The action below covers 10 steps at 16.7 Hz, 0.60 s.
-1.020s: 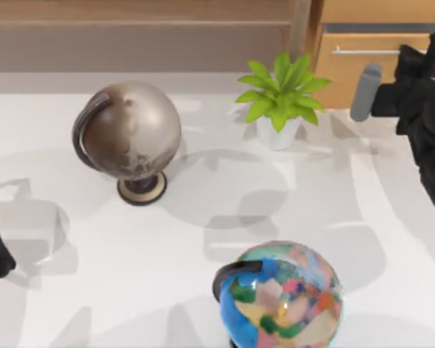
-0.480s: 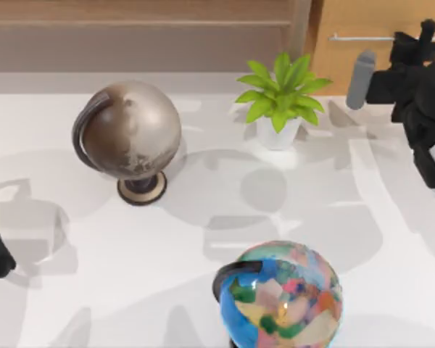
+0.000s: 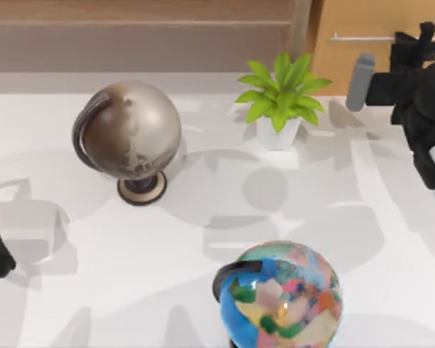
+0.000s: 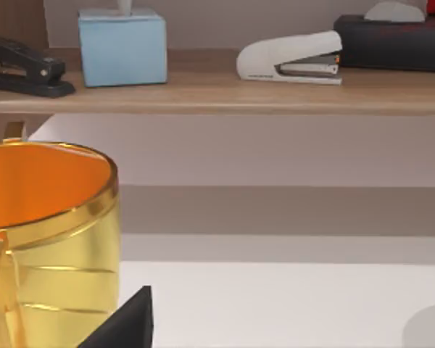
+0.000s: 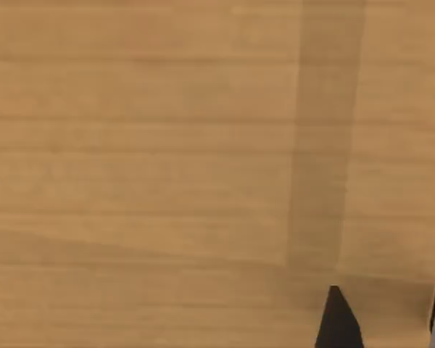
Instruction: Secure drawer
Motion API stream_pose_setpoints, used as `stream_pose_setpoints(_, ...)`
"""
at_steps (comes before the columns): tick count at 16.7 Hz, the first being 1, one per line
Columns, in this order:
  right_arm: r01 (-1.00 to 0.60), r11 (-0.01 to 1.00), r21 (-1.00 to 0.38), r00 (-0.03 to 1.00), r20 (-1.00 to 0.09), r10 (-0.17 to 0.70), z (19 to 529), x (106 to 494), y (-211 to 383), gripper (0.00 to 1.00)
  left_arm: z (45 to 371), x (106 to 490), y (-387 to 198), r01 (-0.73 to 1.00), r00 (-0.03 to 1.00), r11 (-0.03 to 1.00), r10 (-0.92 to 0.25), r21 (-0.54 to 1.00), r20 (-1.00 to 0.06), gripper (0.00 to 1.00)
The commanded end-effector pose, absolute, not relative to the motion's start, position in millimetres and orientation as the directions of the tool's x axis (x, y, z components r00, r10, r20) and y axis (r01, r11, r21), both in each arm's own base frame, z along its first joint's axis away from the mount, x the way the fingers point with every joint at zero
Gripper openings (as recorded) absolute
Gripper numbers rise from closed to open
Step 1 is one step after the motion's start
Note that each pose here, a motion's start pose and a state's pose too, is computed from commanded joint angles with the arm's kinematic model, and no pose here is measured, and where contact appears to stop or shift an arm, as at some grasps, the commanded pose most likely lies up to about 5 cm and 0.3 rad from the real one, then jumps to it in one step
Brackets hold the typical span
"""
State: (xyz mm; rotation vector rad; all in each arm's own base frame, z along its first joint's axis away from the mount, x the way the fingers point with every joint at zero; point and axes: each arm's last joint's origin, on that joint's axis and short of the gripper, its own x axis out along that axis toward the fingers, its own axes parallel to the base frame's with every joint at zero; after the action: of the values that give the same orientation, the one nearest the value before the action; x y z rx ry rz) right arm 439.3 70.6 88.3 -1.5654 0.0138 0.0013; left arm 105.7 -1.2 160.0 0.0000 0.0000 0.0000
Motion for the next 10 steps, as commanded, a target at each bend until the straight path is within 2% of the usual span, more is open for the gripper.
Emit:
stream_pose_setpoints(6, -0.01, 0.005, -1.0, 1.0, -0.01, -0.008, 88.3, 439.3, 70.6, 0.98, 160.0, 105.7, -1.2, 0.0, 1.0, 1.0, 0.0, 0.0, 0.0, 1.0)
stream_pose_setpoints(10, -0.01, 0.005, -1.0, 1.0, -0.01, -0.008, 88.3, 439.3, 70.6, 1.0, 160.0, 105.7, -1.2, 0.0, 1.0, 1.0, 0.0, 0.0, 0.0, 1.0)
